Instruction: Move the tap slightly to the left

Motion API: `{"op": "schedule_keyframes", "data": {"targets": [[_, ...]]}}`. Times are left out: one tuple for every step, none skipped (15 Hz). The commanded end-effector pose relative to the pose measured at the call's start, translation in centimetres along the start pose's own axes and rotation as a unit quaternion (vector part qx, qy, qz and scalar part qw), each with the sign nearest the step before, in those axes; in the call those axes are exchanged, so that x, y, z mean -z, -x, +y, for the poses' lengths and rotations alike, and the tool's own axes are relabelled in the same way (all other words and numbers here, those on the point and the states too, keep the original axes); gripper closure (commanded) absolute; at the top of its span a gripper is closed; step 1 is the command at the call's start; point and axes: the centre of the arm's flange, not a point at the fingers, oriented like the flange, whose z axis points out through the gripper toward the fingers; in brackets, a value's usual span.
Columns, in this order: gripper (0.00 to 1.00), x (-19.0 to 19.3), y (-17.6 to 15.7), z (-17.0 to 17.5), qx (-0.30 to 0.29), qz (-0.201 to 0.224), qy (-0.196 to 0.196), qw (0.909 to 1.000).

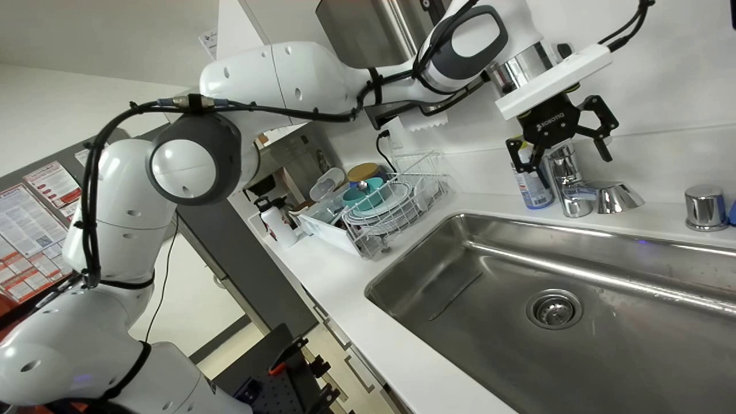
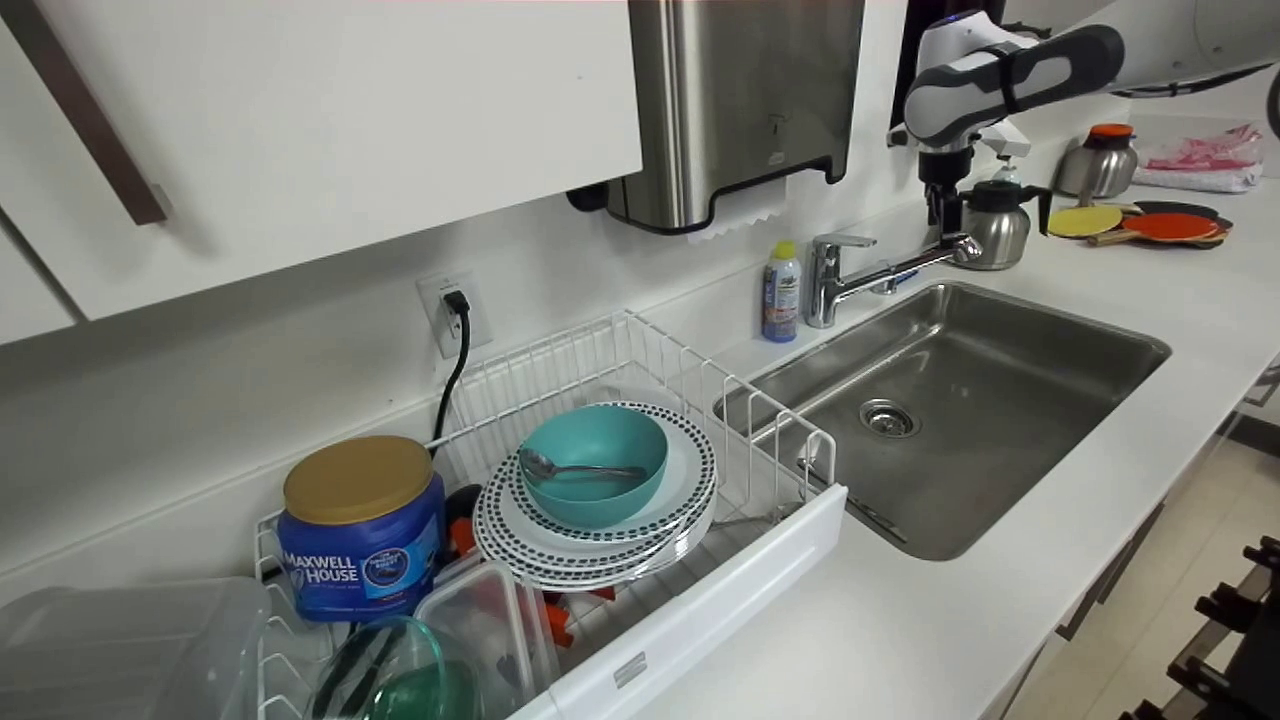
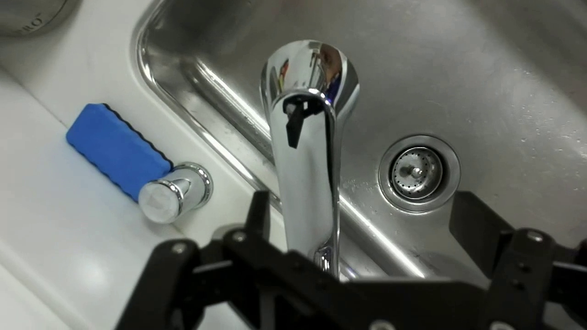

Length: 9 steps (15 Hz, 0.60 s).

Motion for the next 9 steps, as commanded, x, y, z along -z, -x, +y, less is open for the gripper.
{"op": "schedule_keyframes", "data": {"targets": [[0.0,-0.7,-0.9,3.0,0.014,0.011,-0.01,0.9998],[0.0,-1.1,-0.9,3.3,0.016,0.01,-0.01,0.9998],[0.0,-1.6,-0.9,3.4,0.017,0.009,-0.009,0.9998],[0.0,-1.9,-0.8,3.6,0.018,0.01,-0.009,0.9998],[0.0,-2.3,-0.8,3.7,0.017,0.008,-0.01,0.9998],[0.0,-2.5,-0.8,3.8,0.02,0.009,-0.01,0.9997],[0.0,-2.8,-0.8,3.9,0.022,0.008,-0.01,0.9997],[0.0,-3.0,-0.8,3.9,0.023,0.006,-0.013,0.9996],[0.0,-3.1,-0.8,3.9,0.024,0.005,-0.017,0.9996]]}}
